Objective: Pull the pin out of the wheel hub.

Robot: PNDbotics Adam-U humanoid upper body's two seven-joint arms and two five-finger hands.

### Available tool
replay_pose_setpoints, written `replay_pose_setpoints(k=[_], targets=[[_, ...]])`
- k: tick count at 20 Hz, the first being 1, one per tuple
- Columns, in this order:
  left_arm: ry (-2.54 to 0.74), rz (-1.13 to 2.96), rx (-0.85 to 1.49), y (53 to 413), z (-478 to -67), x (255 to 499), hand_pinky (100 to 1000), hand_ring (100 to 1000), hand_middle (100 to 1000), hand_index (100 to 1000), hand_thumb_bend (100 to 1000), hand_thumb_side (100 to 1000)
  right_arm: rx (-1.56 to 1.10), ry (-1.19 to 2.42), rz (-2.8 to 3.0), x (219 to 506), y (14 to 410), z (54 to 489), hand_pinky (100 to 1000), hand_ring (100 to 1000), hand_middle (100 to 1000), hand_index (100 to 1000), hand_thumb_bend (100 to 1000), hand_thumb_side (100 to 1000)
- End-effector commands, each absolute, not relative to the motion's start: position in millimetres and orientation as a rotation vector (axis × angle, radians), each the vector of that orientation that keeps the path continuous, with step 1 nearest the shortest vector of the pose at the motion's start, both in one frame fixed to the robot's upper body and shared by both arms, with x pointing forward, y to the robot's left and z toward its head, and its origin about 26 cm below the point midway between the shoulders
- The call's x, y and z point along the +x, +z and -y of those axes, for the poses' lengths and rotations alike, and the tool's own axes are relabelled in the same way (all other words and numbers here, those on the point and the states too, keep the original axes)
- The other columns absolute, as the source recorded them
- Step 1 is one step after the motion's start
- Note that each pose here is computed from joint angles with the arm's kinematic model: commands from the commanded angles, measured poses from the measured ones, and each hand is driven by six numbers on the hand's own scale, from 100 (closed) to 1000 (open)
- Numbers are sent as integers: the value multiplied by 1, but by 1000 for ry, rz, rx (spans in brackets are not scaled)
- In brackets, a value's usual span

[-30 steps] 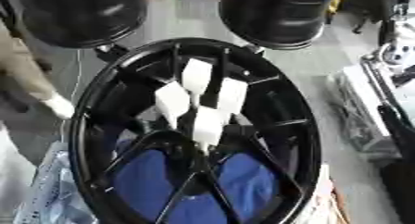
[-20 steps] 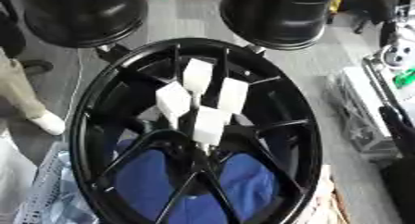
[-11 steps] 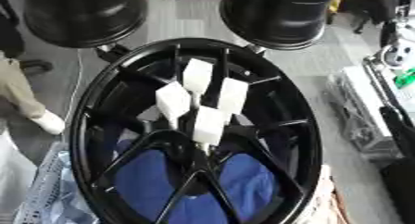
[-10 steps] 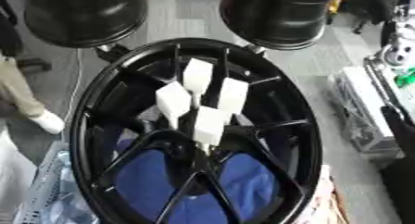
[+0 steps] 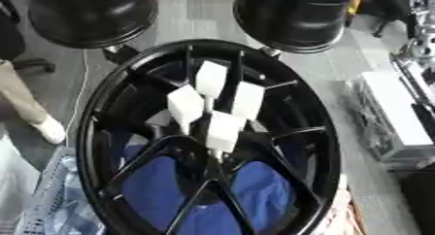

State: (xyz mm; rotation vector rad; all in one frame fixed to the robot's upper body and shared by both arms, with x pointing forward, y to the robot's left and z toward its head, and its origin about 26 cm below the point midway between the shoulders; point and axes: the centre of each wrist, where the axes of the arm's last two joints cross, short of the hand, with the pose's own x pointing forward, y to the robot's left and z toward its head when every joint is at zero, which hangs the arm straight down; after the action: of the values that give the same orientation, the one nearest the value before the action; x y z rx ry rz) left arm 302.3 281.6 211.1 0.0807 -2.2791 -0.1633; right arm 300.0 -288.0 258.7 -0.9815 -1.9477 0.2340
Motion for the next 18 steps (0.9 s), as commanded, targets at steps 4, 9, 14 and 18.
replay_pose_setpoints(k=[4,9,14,18], targets=[[-198,2309,80,220,-281,300,914,731,697,758,100,699,-1096,546,1880,296,292,292,723,681,602,725,100,403],[-207,2306,83,220,-281,299,915,732,697,758,100,701,-1147,805,1785,294,314,289,773,722,639,756,100,313],[-219,2311,83,222,-280,300,915,732,697,758,100,702,-1159,1019,1687,291,331,287,808,753,676,778,100,276],[-228,2314,83,223,-280,300,915,732,697,758,100,703,-1146,1173,1621,289,341,284,832,775,701,793,100,265]])
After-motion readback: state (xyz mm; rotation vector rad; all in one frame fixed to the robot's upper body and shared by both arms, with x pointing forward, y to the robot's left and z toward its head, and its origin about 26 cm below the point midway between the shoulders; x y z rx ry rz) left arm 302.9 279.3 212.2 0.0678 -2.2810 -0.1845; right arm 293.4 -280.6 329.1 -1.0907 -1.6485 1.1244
